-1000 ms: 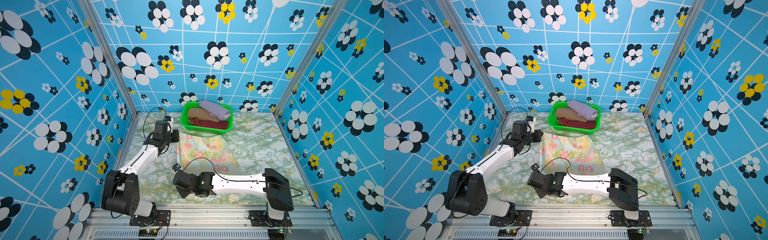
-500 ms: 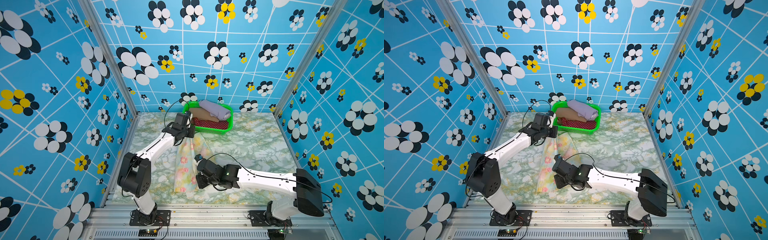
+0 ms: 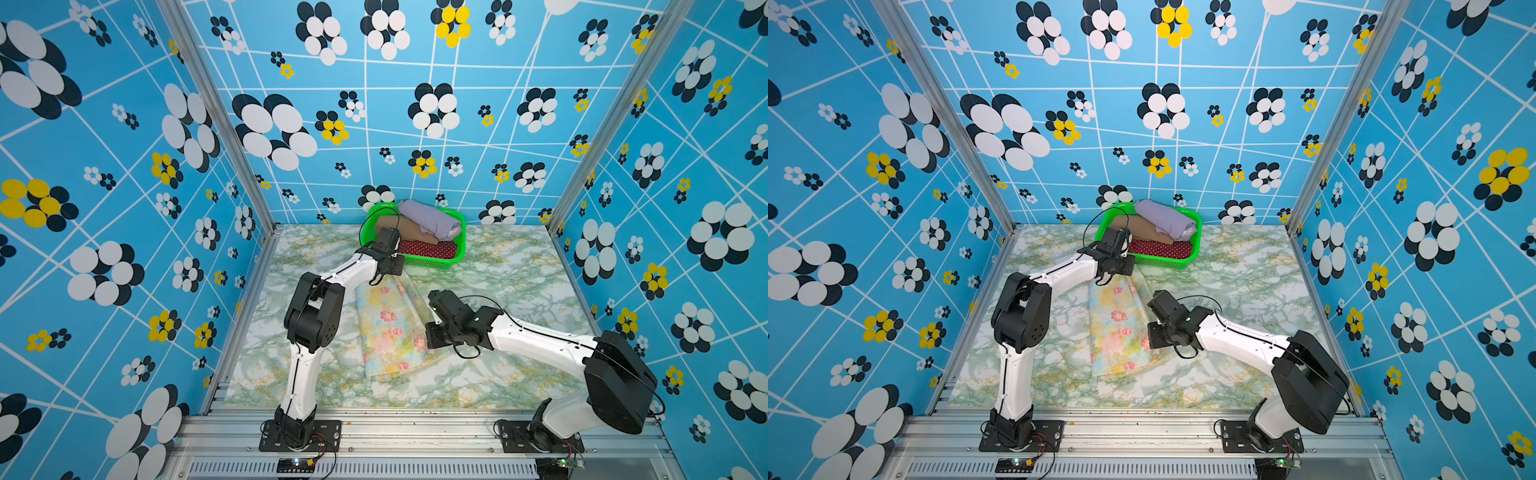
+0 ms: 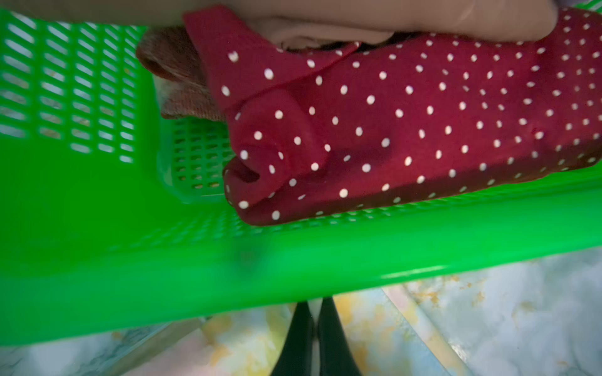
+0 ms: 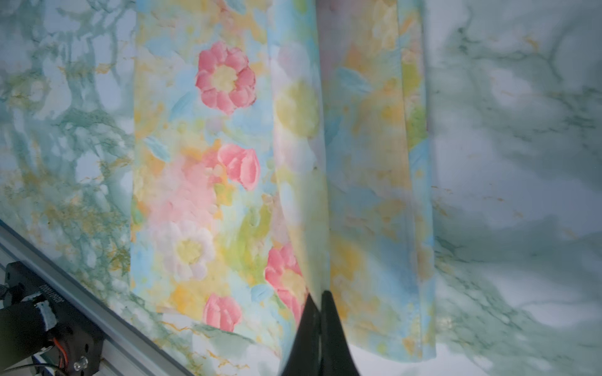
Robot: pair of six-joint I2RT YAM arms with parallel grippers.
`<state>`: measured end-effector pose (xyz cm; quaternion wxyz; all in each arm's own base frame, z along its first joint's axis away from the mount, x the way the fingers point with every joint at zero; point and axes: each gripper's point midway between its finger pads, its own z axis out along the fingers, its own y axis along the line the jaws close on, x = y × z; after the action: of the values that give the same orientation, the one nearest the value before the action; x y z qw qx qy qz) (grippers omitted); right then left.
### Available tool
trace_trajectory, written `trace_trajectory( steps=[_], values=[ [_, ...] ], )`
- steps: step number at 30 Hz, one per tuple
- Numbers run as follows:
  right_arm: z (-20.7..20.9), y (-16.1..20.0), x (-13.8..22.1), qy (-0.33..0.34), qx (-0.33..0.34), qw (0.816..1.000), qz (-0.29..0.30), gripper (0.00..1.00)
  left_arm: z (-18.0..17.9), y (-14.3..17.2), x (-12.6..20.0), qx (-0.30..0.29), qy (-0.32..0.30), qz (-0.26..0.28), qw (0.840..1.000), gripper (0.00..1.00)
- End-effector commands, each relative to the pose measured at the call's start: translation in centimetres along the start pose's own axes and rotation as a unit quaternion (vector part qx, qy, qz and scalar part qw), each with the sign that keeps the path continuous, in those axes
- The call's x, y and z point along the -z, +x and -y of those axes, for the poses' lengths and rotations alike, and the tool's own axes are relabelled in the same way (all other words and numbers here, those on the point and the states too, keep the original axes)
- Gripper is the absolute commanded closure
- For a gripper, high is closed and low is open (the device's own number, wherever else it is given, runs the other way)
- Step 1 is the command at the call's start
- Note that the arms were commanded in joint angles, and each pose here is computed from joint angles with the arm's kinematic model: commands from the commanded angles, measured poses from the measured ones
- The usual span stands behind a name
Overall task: Roll up the skirts
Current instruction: Fold the skirt at the center of the board.
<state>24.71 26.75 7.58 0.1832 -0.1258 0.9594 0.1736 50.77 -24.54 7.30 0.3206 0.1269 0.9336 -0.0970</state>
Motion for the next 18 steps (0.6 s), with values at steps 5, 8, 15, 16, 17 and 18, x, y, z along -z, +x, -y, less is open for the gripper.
trace_trajectory(
  steps=[5,8,15,16,17,18],
  values=[
    [2.0,0.2,-1.6,0.012,0.002,0.999,-0.031,1.00,2.2,-2.3,0.0,-0.039,0.029,0.064,0.997,0.34],
    [2.5,-0.3,-1.4,0.017,-0.001,1.000,-0.023,0.47,4.2,-4.1,3.6,-0.068,0.090,0.147,0.983,0.01],
    [3.9,-2.3,2.6,-0.005,-0.031,0.999,0.029,0.01,8.0,-3.3,14.8,-0.234,0.177,0.274,0.916,0.01],
    [4.1,-2.6,3.4,-0.011,-0.036,0.999,0.037,0.01,8.5,-2.5,16.3,-0.273,0.172,0.287,0.902,0.01],
    [4.4,-2.8,4.1,-0.018,-0.042,0.998,0.047,0.01,9.2,-1.0,17.5,-0.334,0.159,0.296,0.881,0.00],
    [4.7,-2.9,4.8,-0.025,-0.048,0.997,0.055,0.01,10.0,0.8,18.6,-0.411,0.137,0.302,0.849,0.01]
  ],
)
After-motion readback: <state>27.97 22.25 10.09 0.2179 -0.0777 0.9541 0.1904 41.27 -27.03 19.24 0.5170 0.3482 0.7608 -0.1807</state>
